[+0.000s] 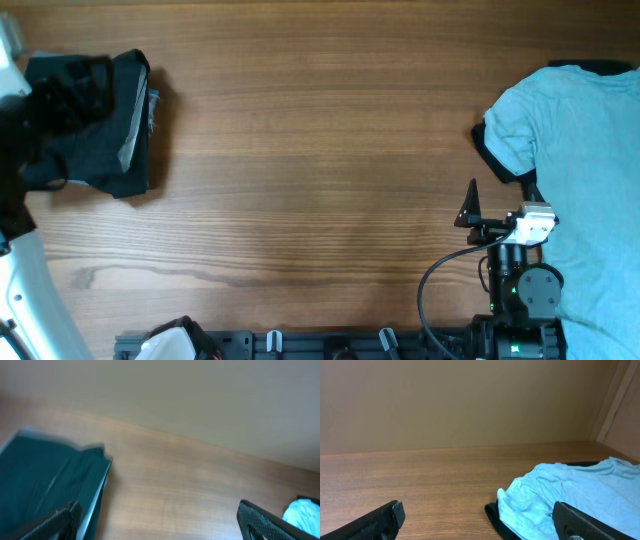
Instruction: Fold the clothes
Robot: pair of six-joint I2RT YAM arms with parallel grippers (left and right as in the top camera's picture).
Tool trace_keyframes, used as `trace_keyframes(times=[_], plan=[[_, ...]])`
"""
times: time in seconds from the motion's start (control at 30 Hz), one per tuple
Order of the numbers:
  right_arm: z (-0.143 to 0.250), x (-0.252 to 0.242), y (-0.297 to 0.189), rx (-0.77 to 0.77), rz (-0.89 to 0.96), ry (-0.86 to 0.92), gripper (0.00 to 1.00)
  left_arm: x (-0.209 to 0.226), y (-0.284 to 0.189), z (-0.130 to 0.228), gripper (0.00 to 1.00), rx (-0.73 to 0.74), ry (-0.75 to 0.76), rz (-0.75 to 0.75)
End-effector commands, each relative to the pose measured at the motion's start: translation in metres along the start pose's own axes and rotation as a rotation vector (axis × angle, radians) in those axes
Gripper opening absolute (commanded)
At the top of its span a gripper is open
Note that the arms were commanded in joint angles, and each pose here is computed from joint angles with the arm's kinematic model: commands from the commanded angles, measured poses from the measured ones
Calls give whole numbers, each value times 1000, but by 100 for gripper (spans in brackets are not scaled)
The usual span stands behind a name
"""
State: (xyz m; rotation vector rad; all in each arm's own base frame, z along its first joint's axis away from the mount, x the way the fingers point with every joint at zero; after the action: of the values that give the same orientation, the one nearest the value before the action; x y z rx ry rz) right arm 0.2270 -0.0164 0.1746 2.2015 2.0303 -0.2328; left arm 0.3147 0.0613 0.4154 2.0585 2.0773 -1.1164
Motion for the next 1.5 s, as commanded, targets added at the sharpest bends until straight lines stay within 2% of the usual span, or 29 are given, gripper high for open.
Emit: trace_keyframes(times=[0.0, 0.17, 0.5, 0.67, 0.8, 0.93, 1.0, 1.1, 1.47], plan=[[-3, -1, -1, -14, 2, -17, 100, -50, -8, 9, 100, -57, 138, 143], [-3, -1, -1, -14, 2, -18, 100, -77, -18, 56, 100, -148, 257, 176], [-3, -1, -1, -14, 2, -17, 100, -23, -31, 161, 100, -492, 315, 296], [-3, -1, -1, -14, 2, -17, 100, -10, -47, 187, 100, -647, 336, 357], [-3, -1, -1, -14, 2, -17, 100, 2, -38, 192, 100, -633, 314, 300], [-3, -1, -1, -14, 2, -18, 100, 45, -8, 207, 100, -567, 255, 90], [-2, -1, -1, -14, 2, -17, 100, 72, 21, 230, 100, -513, 240, 6], [-3, -1, -1, -14, 2, -18, 100, 89, 47, 255, 100, -466, 240, -11], [-3, -1, -1, -14, 2, -17, 100, 89, 47, 255, 100, -468, 239, -14]])
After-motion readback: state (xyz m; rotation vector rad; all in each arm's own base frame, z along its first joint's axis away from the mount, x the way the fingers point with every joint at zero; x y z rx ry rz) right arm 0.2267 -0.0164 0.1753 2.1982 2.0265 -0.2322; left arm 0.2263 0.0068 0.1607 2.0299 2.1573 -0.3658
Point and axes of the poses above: each gripper's point midway between its finger pads, its own y axis out along the fingers, its own x axis along the line the jaws close on, z = x × y, the point moved 2 cm from there along -y, back along the fingers, and after that the axes turned 13 degrees about -y, right-handed, at the moved point
